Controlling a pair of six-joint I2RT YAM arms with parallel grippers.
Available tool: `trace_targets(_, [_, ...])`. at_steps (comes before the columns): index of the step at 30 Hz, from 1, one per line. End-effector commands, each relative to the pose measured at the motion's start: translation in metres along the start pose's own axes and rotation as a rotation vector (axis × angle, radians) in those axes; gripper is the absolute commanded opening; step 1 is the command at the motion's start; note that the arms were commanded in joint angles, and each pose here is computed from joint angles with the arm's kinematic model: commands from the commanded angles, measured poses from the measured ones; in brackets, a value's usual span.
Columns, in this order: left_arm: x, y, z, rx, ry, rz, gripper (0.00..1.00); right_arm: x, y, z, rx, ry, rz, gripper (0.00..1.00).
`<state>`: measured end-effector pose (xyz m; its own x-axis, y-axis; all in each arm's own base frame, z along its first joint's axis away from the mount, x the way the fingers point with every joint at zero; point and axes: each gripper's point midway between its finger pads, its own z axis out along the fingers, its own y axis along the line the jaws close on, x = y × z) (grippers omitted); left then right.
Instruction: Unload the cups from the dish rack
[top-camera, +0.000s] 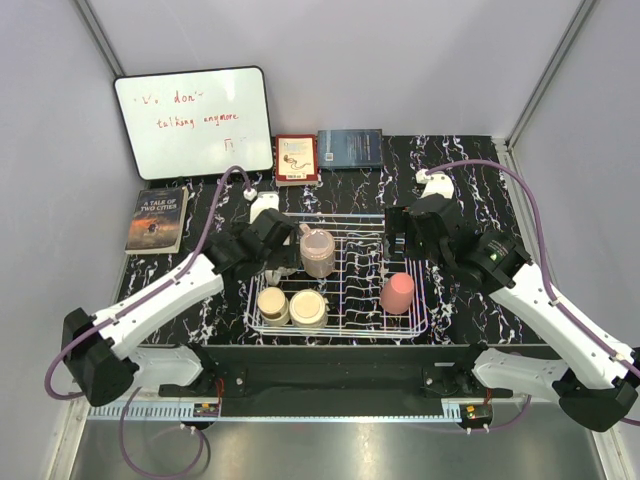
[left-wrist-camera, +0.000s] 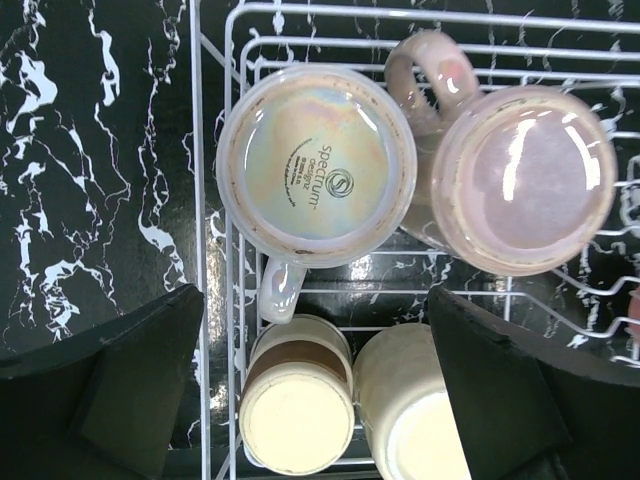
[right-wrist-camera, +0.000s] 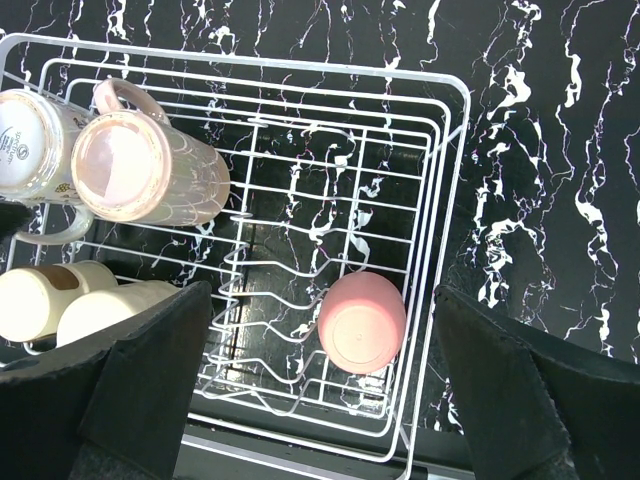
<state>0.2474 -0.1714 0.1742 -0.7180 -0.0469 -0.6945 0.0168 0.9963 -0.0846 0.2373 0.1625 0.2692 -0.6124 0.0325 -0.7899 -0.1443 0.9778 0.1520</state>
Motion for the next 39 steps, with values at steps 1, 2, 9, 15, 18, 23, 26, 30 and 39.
trace_targets(1, [0.008,-0.002,0.01,-0.006,0.029,0.035,0.92,-0.008,-0.002,-0.004,0.016,-0.038,0.021,1.0])
trace_targets(2, [0.009,-0.003,0.013,-0.005,0.037,0.038,0.9,-0.007,-0.002,-0.004,0.014,-0.034,0.02,1.0])
trace_targets(9, [0.018,-0.003,0.021,0.033,0.043,0.039,0.81,-0.002,-0.002,0.0,0.025,-0.018,0.017,1.0])
trace_targets(15, [0.027,0.011,0.029,0.092,0.016,0.036,0.73,0.003,-0.003,0.006,0.035,0.0,0.012,1.0])
trace_targets(18, [0.035,0.018,0.036,0.096,0.036,0.024,0.65,0.004,-0.004,0.007,0.043,0.002,0.005,1.0])
trace_targets(23, [0.045,0.014,0.045,0.127,0.047,0.036,0.64,0.009,-0.008,0.011,0.064,0.012,-0.015,1.0])
trace_targets(26, [0.049,0.015,0.049,0.126,0.044,0.043,0.61,0.014,-0.01,0.013,0.071,0.022,-0.02,1.0])
trace_targets(30, [0.053,0.017,0.054,0.113,0.055,0.053,0.53,0.016,-0.012,0.014,0.075,0.024,-0.026,1.0])
trace_targets(39, [0.065,0.025,0.065,0.047,0.109,0.071,0.26,0.024,-0.016,0.015,0.086,0.03,-0.03,1.0])
